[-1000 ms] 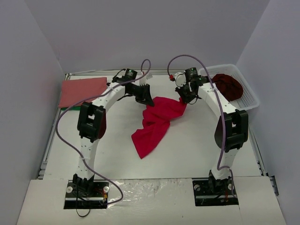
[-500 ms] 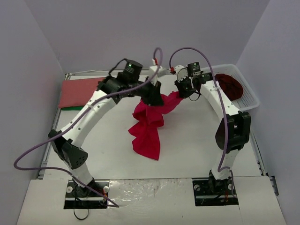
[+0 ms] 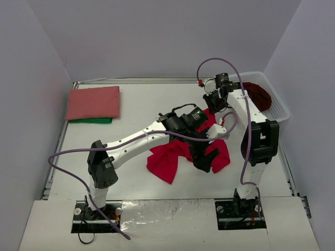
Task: Fold and stack the t-shirts
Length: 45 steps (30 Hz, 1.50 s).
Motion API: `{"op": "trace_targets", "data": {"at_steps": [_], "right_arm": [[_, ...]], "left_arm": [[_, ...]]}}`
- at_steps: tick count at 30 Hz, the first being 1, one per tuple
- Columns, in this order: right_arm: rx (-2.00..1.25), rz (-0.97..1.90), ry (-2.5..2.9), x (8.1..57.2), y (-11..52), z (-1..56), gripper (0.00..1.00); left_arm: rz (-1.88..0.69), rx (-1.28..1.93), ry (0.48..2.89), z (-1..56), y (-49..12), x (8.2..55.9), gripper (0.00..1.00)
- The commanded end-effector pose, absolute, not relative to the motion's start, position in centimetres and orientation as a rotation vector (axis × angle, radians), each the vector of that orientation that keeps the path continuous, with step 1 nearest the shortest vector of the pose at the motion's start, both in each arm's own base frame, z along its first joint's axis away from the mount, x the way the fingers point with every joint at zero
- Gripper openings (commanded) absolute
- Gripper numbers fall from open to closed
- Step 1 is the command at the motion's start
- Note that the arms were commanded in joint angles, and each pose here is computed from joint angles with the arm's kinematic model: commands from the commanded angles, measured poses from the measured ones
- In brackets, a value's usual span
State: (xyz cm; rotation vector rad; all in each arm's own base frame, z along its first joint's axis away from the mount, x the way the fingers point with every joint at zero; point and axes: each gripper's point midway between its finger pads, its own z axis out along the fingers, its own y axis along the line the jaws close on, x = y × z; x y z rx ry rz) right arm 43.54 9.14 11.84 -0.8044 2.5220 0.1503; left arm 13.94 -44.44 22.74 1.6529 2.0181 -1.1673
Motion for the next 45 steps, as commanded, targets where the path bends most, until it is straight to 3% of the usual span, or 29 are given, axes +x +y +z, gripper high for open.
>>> {"op": "trace_targets", "data": {"at_steps": [1, 4, 8, 12, 13, 18, 19, 23, 27, 33, 35, 45], "right_arm": [[-0.794, 0.085, 2.504, 44.6, 8.1, 11.9, 0.07], [-0.791, 0.074, 2.515, 44.7, 7.8, 11.6, 0.34], [-0.778, 0.061, 2.509, 44.7, 7.4, 12.0, 0.47], [-0.763, 0.061, 2.462, 44.4, 7.1, 14.0, 0.54], [-0.760, 0.060, 2.454, 44.3, 7.0, 14.4, 0.54], [-0.801, 0.133, 2.445, 41.3, 7.5, 15.3, 0.37], [-0.809, 0.137, 2.466, 40.0, 7.3, 15.1, 0.25], [-0.879, 0.174, 2.498, 37.1, 7.3, 14.7, 0.09], [-0.969, 0.259, 2.592, 33.8, 7.7, 12.5, 0.09], [-1.063, 0.294, 2.682, 31.4, 8.3, 9.8, 0.21], [-1.099, 0.304, 2.710, 30.6, 8.4, 8.8, 0.30], [-1.254, 0.321, 2.812, 27.0, 9.2, 5.4, 0.32]], "left_arm": [[-1.260, 1.718, 1.895, 25.7, -43.9, 12.0, 0.94], [-1.163, 1.736, 1.873, 25.3, -42.8, 13.0, 0.94], [-1.127, 1.670, 1.866, 26.2, -40.5, 15.4, 0.94], [-1.126, 1.482, 1.914, 27.0, -37.0, 19.8, 0.94], [-1.108, 1.407, 1.949, 26.8, -35.6, 21.8, 0.94], [-0.974, 1.224, 2.092, 22.6, -30.0, 26.1, 0.94], [-0.938, 1.174, 2.115, 21.9, -28.8, 27.3, 0.94], [-0.891, 1.096, 2.209, 18.2, -26.5, 28.2, 0.94], [-0.893, 1.036, 2.285, 16.8, -25.3, 29.3, 0.94], [-0.900, 1.006, 2.299, 17.2, -25.5, 29.8, 0.94], [-0.886, 1.006, 2.299, 17.2, -25.4, 29.8, 0.94], [-0.840, 0.978, 2.290, 17.2, -24.3, 29.9, 0.94]]}}
